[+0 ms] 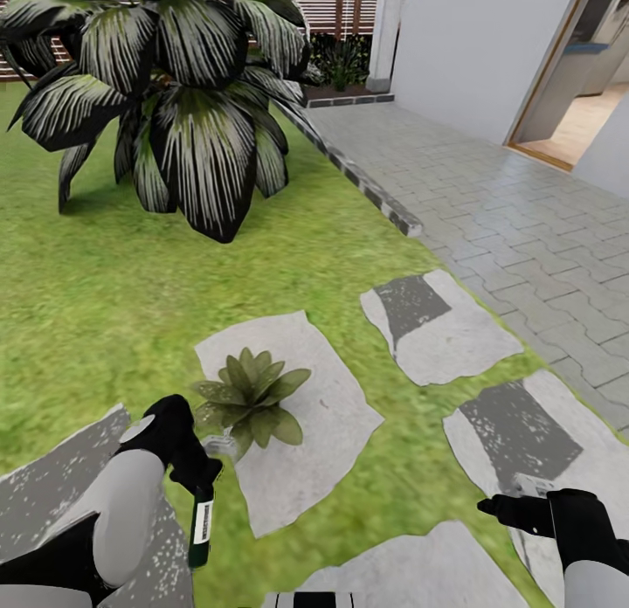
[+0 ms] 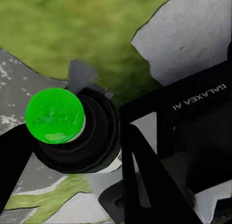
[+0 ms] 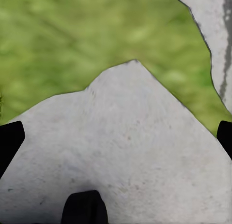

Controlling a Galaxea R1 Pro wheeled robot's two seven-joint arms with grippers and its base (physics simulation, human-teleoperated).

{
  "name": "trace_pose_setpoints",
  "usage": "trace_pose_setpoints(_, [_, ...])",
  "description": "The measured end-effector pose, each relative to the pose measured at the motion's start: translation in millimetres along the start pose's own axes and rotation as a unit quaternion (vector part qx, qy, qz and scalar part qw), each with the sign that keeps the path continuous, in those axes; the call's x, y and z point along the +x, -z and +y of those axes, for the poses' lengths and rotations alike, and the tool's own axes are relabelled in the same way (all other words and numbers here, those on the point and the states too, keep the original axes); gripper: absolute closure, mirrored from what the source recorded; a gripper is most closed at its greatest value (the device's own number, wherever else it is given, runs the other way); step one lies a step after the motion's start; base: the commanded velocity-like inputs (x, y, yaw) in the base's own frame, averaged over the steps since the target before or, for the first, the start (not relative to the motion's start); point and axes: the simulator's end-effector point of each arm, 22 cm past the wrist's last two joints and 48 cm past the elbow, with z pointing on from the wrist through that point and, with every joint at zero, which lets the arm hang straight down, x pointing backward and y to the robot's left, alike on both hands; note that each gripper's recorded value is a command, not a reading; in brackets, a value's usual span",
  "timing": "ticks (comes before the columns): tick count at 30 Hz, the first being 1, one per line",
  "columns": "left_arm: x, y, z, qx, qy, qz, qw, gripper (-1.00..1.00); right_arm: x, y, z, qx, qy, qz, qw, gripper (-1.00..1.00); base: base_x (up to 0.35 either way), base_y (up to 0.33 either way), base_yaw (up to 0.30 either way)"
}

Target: Pick up the pesticide atomizer in the garden and spray insectifuge to fully cover both potted plants in the garden.

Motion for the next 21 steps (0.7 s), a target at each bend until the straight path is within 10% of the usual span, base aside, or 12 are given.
trace_pose_setpoints(21, [-20.1,1.4,-28.3,0.008,-0.016,-0.019,0.9997,1.0,2.2,-2.1,-0.8,0.001,-0.001,0.003,1.0,-1.0,0.0,0.0,0.127])
